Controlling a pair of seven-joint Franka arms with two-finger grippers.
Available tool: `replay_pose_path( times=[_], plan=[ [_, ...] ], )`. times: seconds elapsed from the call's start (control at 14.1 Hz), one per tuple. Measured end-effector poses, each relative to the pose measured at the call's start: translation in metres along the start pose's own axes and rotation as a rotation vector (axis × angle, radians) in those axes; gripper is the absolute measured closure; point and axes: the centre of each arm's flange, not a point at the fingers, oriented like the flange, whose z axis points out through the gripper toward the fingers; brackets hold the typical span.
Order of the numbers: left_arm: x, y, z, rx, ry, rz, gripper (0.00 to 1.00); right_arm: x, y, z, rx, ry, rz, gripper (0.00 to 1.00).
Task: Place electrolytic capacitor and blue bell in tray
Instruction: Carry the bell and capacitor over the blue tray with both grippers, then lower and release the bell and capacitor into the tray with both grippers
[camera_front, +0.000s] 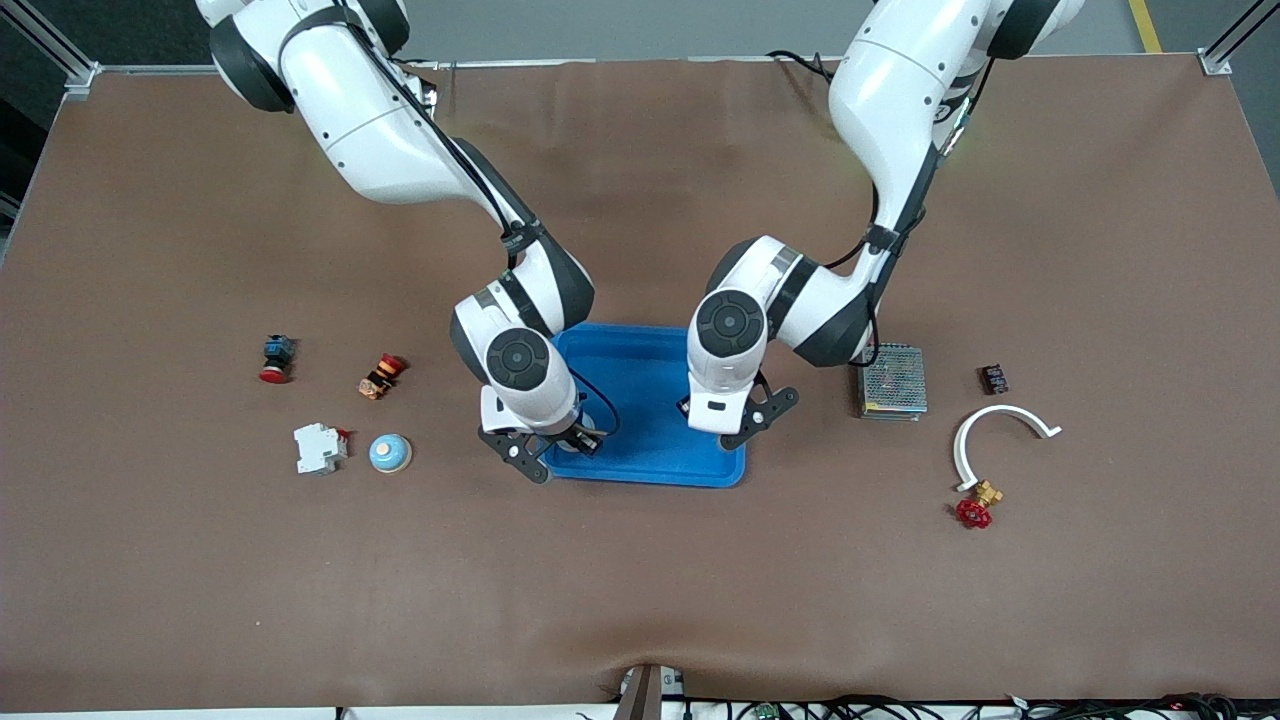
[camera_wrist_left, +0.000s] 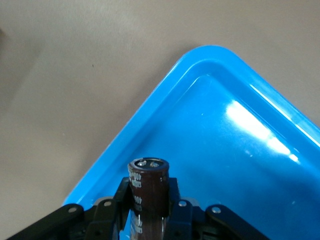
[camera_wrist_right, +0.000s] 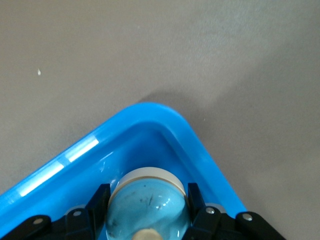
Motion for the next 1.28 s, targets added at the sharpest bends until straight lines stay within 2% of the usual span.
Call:
replay_pose_path(
  times=[0.21, 0.64, 0.85, 1.14, 1.28],
  plan=[
    [-0.001, 0.004, 0.012, -0.024, -0.004, -0.116, 0.67, -0.005, 0.0, 0.005, -0.007, -0.003, 0.007, 0.33],
    [-0.019, 0.01, 0.047, -0.02, -0.02, -0.21, 0.67, -0.01, 0.0, 0.015, -0.016, -0.006, 0.008, 0.33],
    [-0.023, 0.006, 0.066, 0.008, -0.023, -0.221, 0.67, -0.013, -0.001, 0.022, -0.006, -0.004, 0.02, 0.33],
    [-0.023, 0.006, 0.065, 0.008, -0.022, -0.221, 0.67, -0.015, -0.002, 0.023, -0.003, -0.004, 0.026, 0.33],
    [-0.023, 0.006, 0.065, 0.008, -0.022, -0.221, 0.63, -0.015, -0.002, 0.024, -0.004, -0.004, 0.028, 0.33]
  ],
)
